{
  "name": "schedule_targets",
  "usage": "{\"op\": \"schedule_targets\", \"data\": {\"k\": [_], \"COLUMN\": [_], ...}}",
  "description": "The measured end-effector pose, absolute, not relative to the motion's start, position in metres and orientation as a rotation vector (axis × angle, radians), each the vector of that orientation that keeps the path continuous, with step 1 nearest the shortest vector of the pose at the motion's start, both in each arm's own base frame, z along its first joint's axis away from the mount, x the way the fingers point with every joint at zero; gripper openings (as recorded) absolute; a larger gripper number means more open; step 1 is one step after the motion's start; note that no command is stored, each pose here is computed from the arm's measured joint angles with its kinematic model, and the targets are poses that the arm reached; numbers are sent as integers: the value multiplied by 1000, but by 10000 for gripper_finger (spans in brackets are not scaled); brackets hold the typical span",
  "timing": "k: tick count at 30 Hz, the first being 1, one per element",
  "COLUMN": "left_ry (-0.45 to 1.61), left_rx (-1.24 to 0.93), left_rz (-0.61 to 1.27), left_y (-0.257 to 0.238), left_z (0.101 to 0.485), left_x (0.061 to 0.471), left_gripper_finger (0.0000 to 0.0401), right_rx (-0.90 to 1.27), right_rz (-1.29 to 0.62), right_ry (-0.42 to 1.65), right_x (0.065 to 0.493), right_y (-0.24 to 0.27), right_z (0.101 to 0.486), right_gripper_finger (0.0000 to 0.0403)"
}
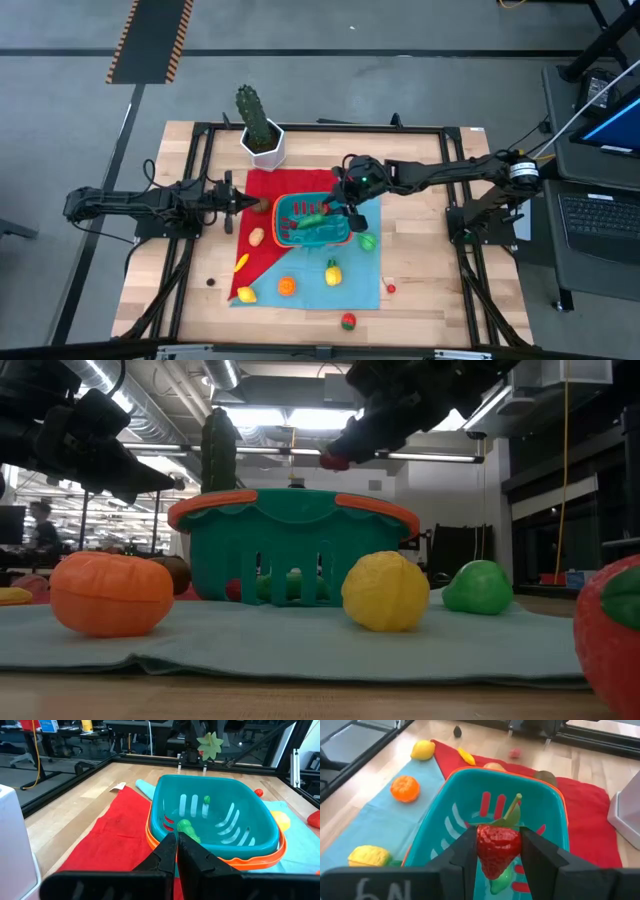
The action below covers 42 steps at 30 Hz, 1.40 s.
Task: Build produce basket
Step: Put the red strawberry into the blue basket
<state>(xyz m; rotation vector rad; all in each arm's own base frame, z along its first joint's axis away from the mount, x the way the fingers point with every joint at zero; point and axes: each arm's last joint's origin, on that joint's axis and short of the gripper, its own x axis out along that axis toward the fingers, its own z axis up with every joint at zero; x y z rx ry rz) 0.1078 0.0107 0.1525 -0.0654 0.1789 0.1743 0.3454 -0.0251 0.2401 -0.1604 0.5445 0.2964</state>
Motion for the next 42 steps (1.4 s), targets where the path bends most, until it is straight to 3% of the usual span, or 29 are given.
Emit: {"op": "schedule_targets", "data": {"k": [23,42], "left_ry": [179,180], "left_rx": [-67,-67], "left_rz": [174,170], "left_y": [11,11], "left_z": [152,152], "left_x": [108,108], "left_gripper_finger": [8,8], "right_rx": [-164,-181], "right_rz": [366,373], "right_ry": [793,851], "right_x": [399,403], "right_y": [-23,-22], "right_z": [191,173], "right_gripper_finger": [125,131]}}
